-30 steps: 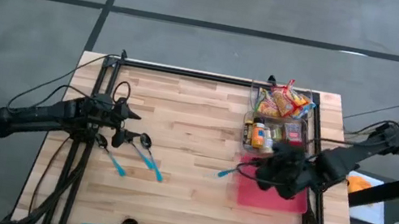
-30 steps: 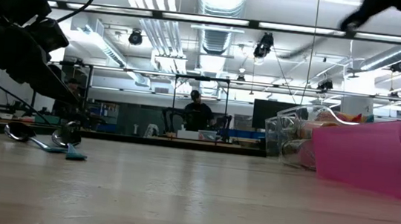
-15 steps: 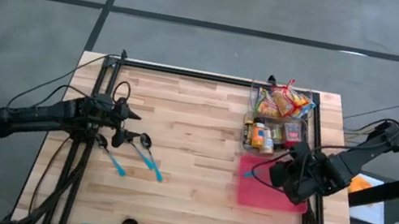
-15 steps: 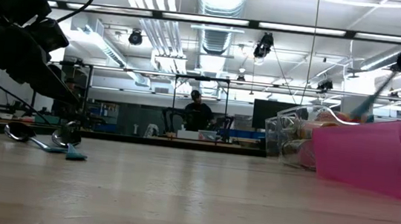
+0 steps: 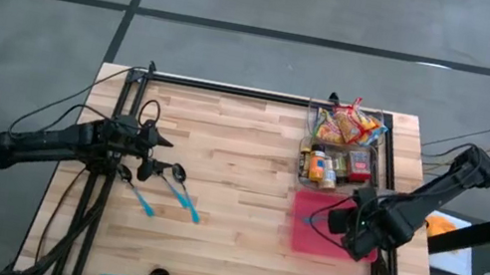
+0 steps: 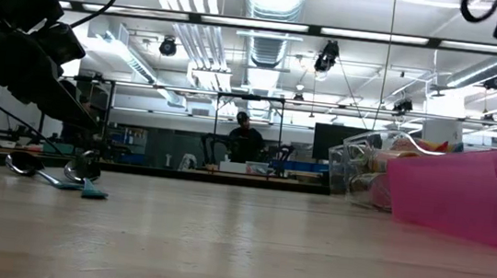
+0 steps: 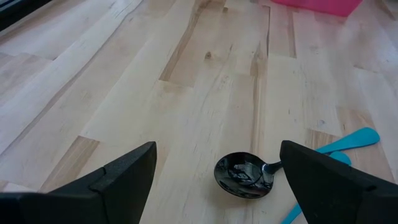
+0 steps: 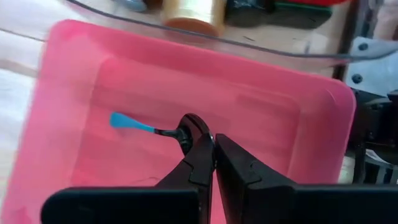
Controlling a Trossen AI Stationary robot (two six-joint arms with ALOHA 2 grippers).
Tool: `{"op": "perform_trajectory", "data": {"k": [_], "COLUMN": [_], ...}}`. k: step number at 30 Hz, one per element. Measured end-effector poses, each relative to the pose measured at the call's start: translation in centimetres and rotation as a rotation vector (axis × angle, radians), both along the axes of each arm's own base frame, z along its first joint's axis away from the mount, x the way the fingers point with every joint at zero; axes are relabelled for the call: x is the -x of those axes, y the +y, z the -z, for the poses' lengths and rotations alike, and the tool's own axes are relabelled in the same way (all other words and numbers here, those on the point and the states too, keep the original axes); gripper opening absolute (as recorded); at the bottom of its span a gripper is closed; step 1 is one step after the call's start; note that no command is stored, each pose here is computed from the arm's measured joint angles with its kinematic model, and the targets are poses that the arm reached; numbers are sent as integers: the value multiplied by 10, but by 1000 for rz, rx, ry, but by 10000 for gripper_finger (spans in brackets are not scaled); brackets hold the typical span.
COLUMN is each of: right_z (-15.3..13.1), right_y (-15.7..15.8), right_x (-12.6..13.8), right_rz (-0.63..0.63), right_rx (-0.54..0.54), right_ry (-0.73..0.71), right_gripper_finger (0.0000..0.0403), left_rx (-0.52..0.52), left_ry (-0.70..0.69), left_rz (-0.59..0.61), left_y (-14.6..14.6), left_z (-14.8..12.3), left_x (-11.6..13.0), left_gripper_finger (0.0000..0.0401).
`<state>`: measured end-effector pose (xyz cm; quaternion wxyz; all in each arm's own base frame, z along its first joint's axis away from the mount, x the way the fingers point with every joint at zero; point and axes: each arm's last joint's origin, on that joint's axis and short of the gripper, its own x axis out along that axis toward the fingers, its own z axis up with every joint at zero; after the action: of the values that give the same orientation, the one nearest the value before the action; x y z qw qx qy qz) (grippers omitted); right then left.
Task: Pick & Place Food Item
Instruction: Put the blue spoon into the red bin
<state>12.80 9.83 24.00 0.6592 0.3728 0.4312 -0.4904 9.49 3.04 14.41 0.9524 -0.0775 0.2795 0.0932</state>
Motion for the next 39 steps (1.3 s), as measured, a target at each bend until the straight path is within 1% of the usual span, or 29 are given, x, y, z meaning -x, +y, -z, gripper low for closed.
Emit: {"op": "perform_trajectory", "data": {"k": [4, 8, 16, 18, 23, 26, 39], "right_z": [14, 23, 26, 26, 27, 28, 29], "right_y": [1, 1, 1, 1, 0, 0, 0], "right_x": [6, 10, 12, 12, 14, 14, 13], "right_rz": [31, 25, 29, 36, 75, 76, 48], "right_rx": [9, 14, 3, -2, -12, -8, -8], "right_ry": [3, 19, 46, 56, 67, 69, 62], "right_gripper_finger": [8, 9, 11, 22, 76, 93, 100], "left_rx": [0, 0, 0, 0, 0, 0, 0], "left_ry": [0, 0, 0, 0, 0, 0, 0], "left_rz": [0, 0, 0, 0, 0, 0, 0], "left_y": [0, 0, 0, 0, 0, 0, 0], "left_z": [0, 0, 0, 0, 0, 0, 0], "left_x": [0, 0, 0, 0, 0, 0, 0], "left_gripper_finger": [345, 345, 345, 345, 345, 345, 345]}}
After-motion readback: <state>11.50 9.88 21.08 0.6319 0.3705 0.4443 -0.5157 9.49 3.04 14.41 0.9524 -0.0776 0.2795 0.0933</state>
